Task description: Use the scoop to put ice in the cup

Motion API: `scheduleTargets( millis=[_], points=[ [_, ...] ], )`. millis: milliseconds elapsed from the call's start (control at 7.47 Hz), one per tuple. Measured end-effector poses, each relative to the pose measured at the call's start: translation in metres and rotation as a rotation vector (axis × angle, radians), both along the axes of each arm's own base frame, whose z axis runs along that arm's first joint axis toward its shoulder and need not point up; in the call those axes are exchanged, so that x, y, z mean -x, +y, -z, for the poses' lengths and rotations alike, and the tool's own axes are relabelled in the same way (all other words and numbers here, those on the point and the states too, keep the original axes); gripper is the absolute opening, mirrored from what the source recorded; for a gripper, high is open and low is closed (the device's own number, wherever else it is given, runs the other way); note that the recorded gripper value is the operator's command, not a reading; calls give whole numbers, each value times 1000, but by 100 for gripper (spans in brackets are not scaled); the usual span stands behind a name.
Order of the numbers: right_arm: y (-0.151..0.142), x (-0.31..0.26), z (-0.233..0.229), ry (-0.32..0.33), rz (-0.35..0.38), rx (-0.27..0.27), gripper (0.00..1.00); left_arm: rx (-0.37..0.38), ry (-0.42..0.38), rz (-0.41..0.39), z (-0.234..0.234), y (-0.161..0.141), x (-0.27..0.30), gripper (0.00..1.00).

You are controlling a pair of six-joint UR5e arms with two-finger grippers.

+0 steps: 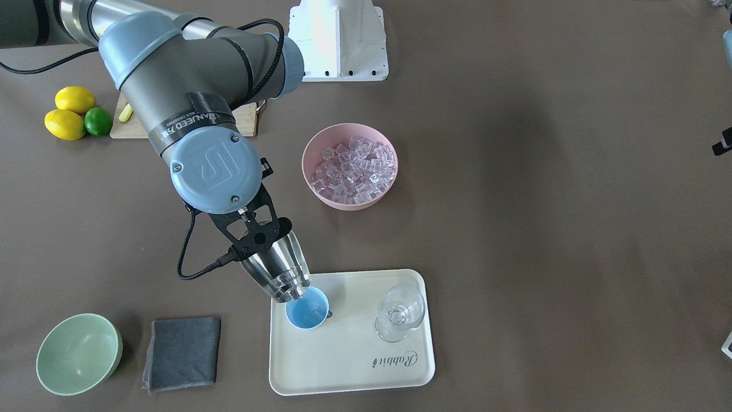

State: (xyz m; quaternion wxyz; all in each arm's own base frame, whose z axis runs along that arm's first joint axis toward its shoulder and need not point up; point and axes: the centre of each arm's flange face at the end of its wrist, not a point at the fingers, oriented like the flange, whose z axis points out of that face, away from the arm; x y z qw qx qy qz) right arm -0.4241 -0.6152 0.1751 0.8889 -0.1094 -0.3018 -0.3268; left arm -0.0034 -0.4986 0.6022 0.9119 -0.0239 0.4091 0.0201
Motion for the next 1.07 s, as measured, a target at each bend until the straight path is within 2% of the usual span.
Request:
scheduleTargets(
  millis=[535,669,937,1071],
  points=[
    [1,-2,-1,0,2,-8,0,3,-1,1,-1,0,0,98],
    [7,-7,1,-12,2,-27,0,4,-1,1,-1,0,0,98],
    [36,-40,-27,-49,-9,-60,0,3,-1,0,-1,0,0,98],
    [51,-71,-49,-71,-38,-61,0,3,-1,0,-1,0,0,98]
  ],
)
